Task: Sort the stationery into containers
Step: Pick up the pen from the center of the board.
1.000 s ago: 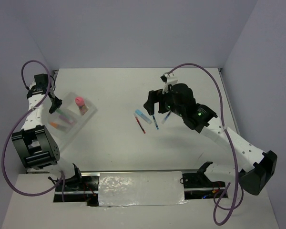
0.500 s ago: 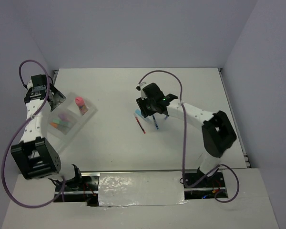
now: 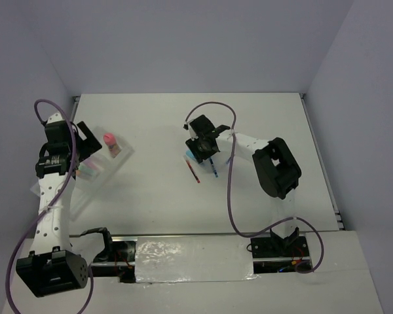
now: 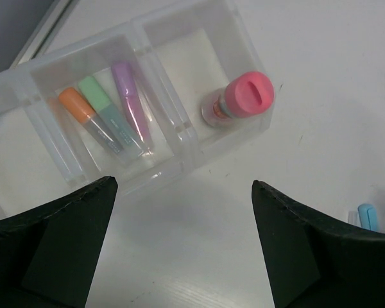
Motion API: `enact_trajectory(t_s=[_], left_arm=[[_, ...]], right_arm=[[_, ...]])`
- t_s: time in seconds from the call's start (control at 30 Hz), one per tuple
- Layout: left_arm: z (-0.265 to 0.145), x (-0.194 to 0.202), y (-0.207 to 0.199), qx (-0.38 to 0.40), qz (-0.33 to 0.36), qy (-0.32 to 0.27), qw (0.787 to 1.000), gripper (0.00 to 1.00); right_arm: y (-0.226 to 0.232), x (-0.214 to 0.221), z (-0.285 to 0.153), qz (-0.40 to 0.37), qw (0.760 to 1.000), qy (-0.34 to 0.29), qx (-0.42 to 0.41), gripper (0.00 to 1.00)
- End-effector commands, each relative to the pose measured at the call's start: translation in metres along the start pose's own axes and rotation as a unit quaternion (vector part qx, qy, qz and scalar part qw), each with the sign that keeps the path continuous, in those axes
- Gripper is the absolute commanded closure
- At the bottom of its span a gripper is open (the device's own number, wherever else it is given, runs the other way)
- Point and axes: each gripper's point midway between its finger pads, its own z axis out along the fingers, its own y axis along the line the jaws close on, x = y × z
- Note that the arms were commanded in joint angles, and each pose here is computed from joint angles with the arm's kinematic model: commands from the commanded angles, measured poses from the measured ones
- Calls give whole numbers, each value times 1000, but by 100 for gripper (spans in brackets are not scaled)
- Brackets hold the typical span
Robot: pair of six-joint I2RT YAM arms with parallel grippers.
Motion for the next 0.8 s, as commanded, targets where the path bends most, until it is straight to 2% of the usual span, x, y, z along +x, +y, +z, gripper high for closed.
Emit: enact_trajectory(t_s=[0.0,0.1,0.2,0.23,0.3,0.37,0.4,0.47,0.5,0.53,0.57,0.6,0.67,0.77], left_arm=[[-2,0,-12,36,14,-3,999,1],[-6,1,-13,38,14,-6,999,1],[-10,5,-18,50,17,-2,999,1],[-11,7,-23,60,16,2,998,1],[-14,14,-40,92,24,14,995,1],[-17,22,-57,123,29,25,992,1],[-21,29,-75,159,36,36,986,1],[-36,41,-119,273,25,59,960,1],[-41,53,-132,312,19,74,947,1],[-61,50,-162,395,18,69,916,1],[-72,51,-175,429,-9,79,900,1],[-78,59,-183,457,-18,89,885,1],[-103,40,-204,523,-50,61,849,1],[-133,31,-218,578,-66,39,812,1]], right_arm=[[4,-7,10,-6,1000,2,-11,48],[5,0,22,0,1000,14,-13,49],[11,7,31,5,999,22,-29,57],[14,10,32,7,999,24,-33,70],[12,4,26,10,1000,10,-28,83],[15,-13,10,39,998,-28,-33,87],[20,-26,-17,48,996,-64,-49,87],[32,-52,-49,74,986,-124,-83,88],[46,-51,-64,76,980,-134,-126,88],[56,-67,-98,87,968,-175,-157,87],[67,-79,-117,83,956,-210,-190,86],[86,-73,-131,74,944,-209,-246,86],[101,-85,-168,85,918,-249,-297,85],[129,-83,-197,85,899,-261,-341,85]])
